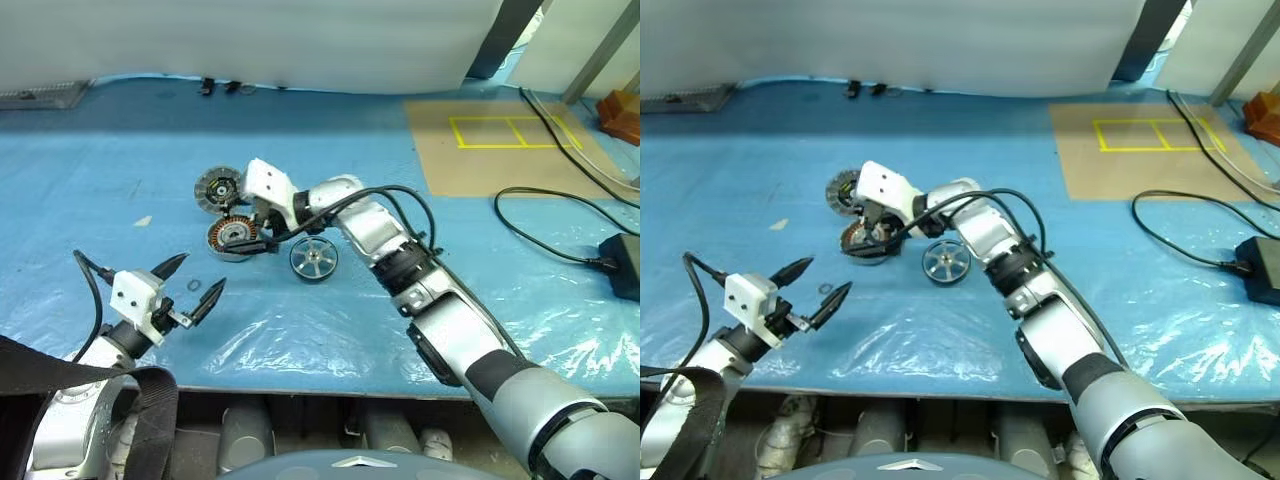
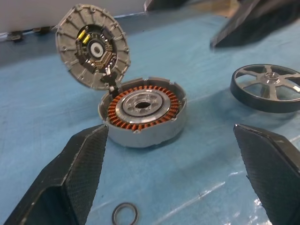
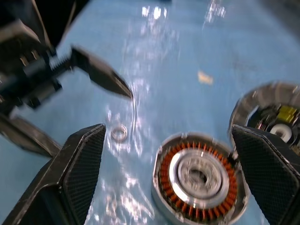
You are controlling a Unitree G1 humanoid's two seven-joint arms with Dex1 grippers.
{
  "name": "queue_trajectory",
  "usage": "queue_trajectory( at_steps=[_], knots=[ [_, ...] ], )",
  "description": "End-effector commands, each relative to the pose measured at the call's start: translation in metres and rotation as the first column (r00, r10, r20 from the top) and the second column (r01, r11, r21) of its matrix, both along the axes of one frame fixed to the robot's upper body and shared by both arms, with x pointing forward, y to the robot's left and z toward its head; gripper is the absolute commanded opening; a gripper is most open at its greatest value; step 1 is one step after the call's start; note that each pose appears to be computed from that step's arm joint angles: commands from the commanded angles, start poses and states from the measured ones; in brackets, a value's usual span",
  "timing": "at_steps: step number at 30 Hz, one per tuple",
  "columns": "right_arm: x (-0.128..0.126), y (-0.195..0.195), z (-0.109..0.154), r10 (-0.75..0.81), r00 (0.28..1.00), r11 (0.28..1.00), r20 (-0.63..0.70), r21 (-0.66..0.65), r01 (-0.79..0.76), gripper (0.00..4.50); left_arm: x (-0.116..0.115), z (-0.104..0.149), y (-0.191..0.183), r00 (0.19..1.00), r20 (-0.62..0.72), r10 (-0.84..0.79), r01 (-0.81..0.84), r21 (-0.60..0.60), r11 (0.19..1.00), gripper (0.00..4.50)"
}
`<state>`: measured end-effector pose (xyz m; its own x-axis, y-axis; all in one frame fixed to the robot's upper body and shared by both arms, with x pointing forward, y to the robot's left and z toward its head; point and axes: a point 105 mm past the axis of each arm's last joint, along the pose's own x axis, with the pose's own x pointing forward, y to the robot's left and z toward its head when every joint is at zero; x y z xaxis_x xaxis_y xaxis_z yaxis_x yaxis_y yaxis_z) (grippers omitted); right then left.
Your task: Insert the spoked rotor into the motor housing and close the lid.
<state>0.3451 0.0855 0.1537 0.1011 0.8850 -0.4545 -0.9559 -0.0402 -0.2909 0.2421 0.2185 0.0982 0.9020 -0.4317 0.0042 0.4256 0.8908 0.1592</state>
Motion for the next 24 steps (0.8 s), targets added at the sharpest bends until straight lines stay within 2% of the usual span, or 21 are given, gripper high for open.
queue_trajectory(
  at_steps=[1,3,12,20,24],
  knots=[
    [0.004,0.010,-0.003,0.046,0.996,0.994,0.081,-0.102,-0.037,4.50,-0.005,0.014,0.000,0.997,0.072,0.021,-0.023,0.015,1.000,4.48],
    [0.008,0.017,-0.009,0.048,0.991,0.989,0.123,-0.148,-0.029,4.50,-0.007,0.012,-0.001,0.997,0.075,0.037,-0.038,0.009,0.999,4.48],
    [0.002,0.042,-0.024,0.115,0.971,0.975,0.212,-0.211,-0.069,4.50,-0.017,0.006,-0.002,0.994,0.071,0.077,-0.077,-0.003,0.997,4.48],
    [0.004,0.042,-0.049,0.049,0.975,0.967,0.216,-0.254,0.008,4.50,-0.024,0.005,-0.003,0.993,0.072,0.099,-0.098,-0.005,0.995,4.48],
    [0.005,0.040,-0.054,0.036,0.978,0.965,0.208,-0.262,0.020,4.50,-0.026,0.005,-0.003,0.992,0.067,0.102,-0.103,-0.001,0.995,4.48]
  ],
)
